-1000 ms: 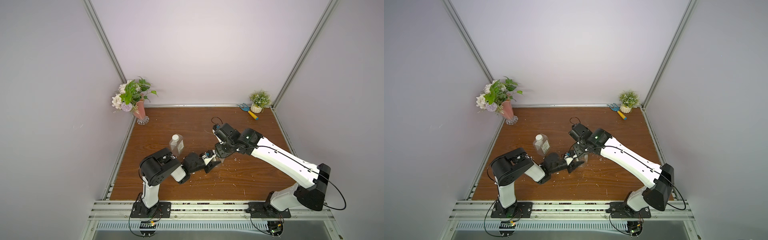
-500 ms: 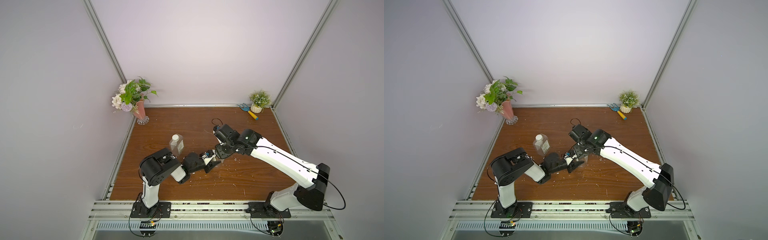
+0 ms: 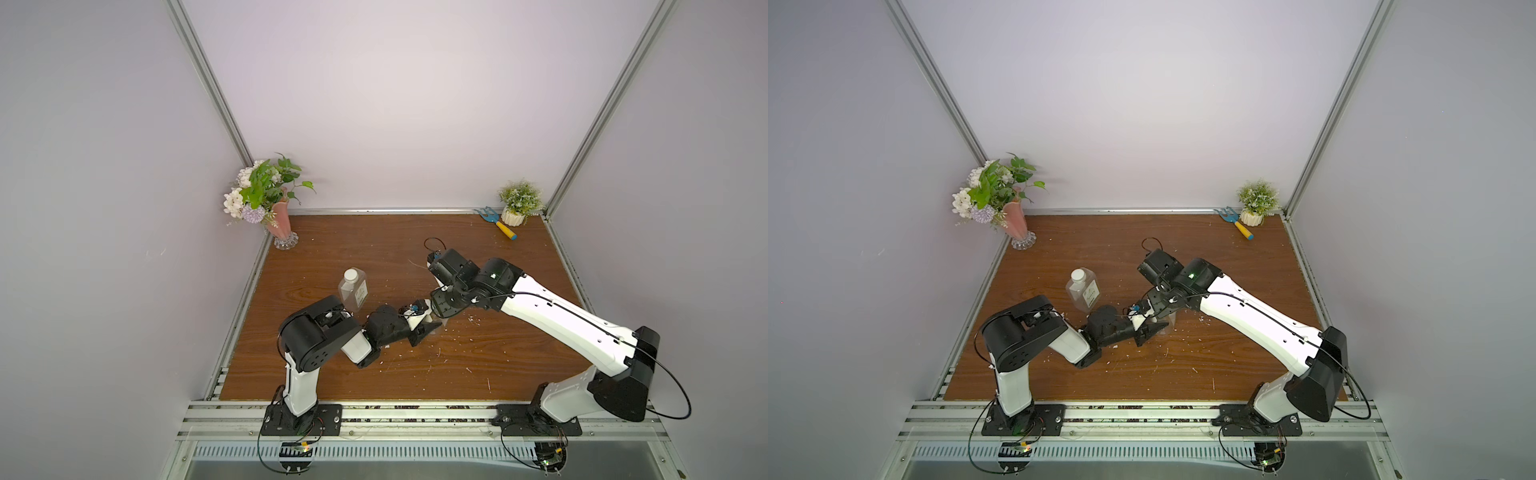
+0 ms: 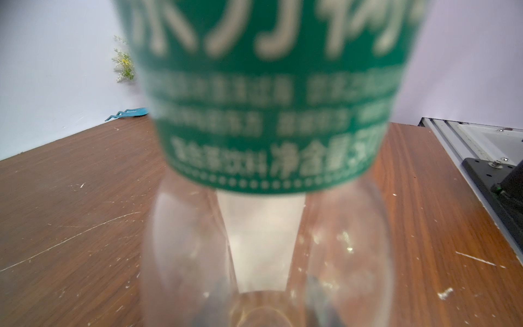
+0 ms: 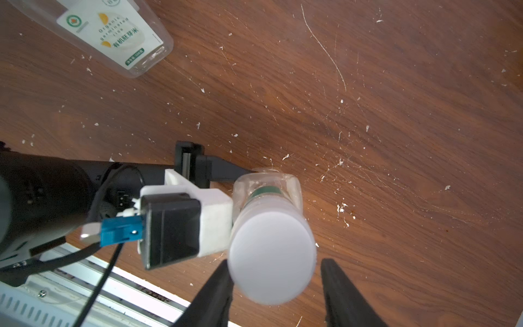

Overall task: Screw on the bottle caps
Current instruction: Screw the bottle cap onto the plastic bottle.

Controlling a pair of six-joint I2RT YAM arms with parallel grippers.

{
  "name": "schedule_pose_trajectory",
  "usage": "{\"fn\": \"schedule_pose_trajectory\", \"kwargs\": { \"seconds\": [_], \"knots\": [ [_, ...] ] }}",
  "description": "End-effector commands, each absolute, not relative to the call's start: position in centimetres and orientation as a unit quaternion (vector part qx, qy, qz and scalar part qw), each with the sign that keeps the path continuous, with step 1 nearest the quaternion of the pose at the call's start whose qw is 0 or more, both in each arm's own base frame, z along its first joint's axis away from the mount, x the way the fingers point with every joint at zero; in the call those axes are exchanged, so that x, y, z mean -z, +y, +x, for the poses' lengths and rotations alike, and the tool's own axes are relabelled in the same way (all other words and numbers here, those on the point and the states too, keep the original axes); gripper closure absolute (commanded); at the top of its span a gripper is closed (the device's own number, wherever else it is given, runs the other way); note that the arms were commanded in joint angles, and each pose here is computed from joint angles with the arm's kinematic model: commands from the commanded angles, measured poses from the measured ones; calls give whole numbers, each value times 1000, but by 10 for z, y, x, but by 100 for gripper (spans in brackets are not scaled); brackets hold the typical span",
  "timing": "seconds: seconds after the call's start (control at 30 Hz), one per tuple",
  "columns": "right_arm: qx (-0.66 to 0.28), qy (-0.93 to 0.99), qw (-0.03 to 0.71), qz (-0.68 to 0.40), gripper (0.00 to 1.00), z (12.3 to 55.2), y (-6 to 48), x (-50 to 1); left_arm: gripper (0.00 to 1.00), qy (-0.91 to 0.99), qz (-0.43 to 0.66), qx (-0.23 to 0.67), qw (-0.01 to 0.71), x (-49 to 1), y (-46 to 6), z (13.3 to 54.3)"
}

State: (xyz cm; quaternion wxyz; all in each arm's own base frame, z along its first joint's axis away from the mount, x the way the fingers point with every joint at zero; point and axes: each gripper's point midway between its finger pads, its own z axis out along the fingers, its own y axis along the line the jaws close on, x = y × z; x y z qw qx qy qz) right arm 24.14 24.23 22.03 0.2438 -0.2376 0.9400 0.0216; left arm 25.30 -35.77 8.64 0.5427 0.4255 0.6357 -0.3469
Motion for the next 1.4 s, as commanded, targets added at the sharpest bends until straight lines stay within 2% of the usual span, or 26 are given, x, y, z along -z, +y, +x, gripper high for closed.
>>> {"fn": "schedule_pose_trajectory", "kwargs": {
  "seconds": [0.0,0.43,0.5,0.67,0.83,1.07,1.37],
  "knots": [
    [-31,937,260,-233,44,240,240,-233,62,655,431,338,520,-70,-353,253],
    [-64,930,266,-246,23,229,239,-243,62,655,433,339,518,-69,-354,253],
    [-78,925,276,-248,18,227,238,-251,62,655,434,341,516,-69,-354,252],
    [-124,905,302,-273,16,220,239,-275,62,650,435,352,514,-74,-356,249],
    [-186,865,366,-287,8,216,239,-305,62,646,433,358,517,-82,-356,248],
    [-221,830,395,-326,5,210,242,-304,62,641,433,363,520,-95,-356,246],
    [-267,755,483,-353,4,220,256,-313,62,640,438,362,517,-97,-360,249]
  ]
}}
